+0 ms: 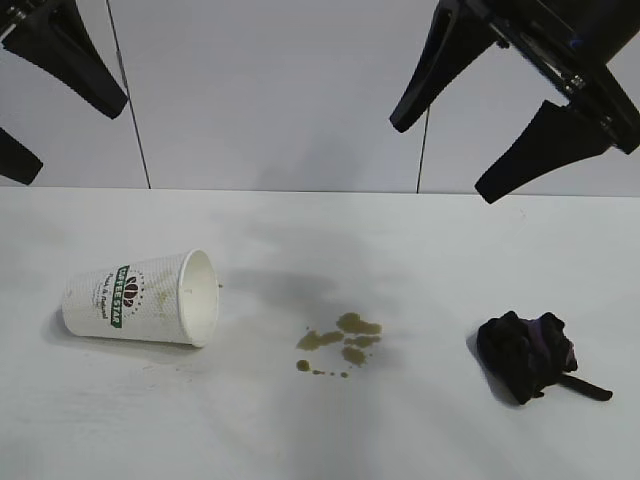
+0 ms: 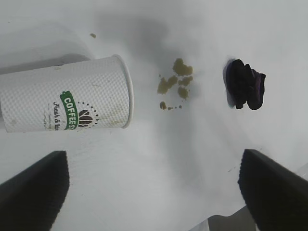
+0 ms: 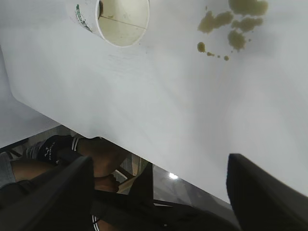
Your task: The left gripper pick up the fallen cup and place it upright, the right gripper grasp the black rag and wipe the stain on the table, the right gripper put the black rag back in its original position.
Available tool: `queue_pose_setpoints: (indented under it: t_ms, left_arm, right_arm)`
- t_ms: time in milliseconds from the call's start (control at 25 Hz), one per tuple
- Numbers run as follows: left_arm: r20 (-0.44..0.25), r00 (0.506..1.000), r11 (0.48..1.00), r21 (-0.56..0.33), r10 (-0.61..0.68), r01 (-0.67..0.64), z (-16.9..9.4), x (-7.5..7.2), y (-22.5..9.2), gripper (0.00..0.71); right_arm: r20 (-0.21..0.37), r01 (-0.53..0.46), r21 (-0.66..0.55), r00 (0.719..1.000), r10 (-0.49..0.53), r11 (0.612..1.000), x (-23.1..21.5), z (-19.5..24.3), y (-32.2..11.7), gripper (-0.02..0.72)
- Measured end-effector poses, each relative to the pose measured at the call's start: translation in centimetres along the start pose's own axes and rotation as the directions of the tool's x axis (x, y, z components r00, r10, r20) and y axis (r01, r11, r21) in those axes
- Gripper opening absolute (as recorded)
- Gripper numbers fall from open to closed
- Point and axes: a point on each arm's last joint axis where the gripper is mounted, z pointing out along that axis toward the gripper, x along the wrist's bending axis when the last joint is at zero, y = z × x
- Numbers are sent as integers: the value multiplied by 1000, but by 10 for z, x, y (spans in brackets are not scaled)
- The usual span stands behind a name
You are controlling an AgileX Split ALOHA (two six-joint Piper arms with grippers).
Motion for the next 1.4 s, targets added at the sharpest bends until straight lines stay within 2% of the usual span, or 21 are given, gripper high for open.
queue_pose_setpoints:
  t_ms: [760, 960, 1080, 1200, 1240, 1320, 1400]
  left_arm:
    - [-2, 1000, 1000, -4, 0, 0, 0, 0, 0, 687]
    - [-21, 1000, 999, -46, 0, 0, 0, 2, 4, 687]
    - [-9, 1000, 998, -57, -3, 2, 0, 1, 5, 687]
    - [19, 990, 988, -67, 140, -139, 2, -6, 6, 687]
    - [27, 970, 968, -65, 243, -241, 5, -11, 5, 687]
    - [49, 876, 877, -46, 480, -478, 14, -26, 0, 687]
    - [80, 690, 694, -35, 719, -719, 25, -45, -7, 687]
  right_arm:
    - [1, 0, 0, 1000, 0, 1000, 0, 0, 0, 524]
    - [1, 0, 0, 1000, 0, 1000, 0, 0, 0, 524]
    - [1, 0, 0, 1000, 0, 1000, 0, 0, 0, 524]
    - [1, 0, 0, 1000, 0, 1000, 0, 0, 0, 524]
    - [1, 0, 1, 1000, 0, 1000, 0, 0, 0, 524]
    - [1, 0, 2, 1000, 0, 1000, 0, 0, 0, 524]
    - [1, 0, 2, 1000, 0, 1000, 0, 0, 0, 524]
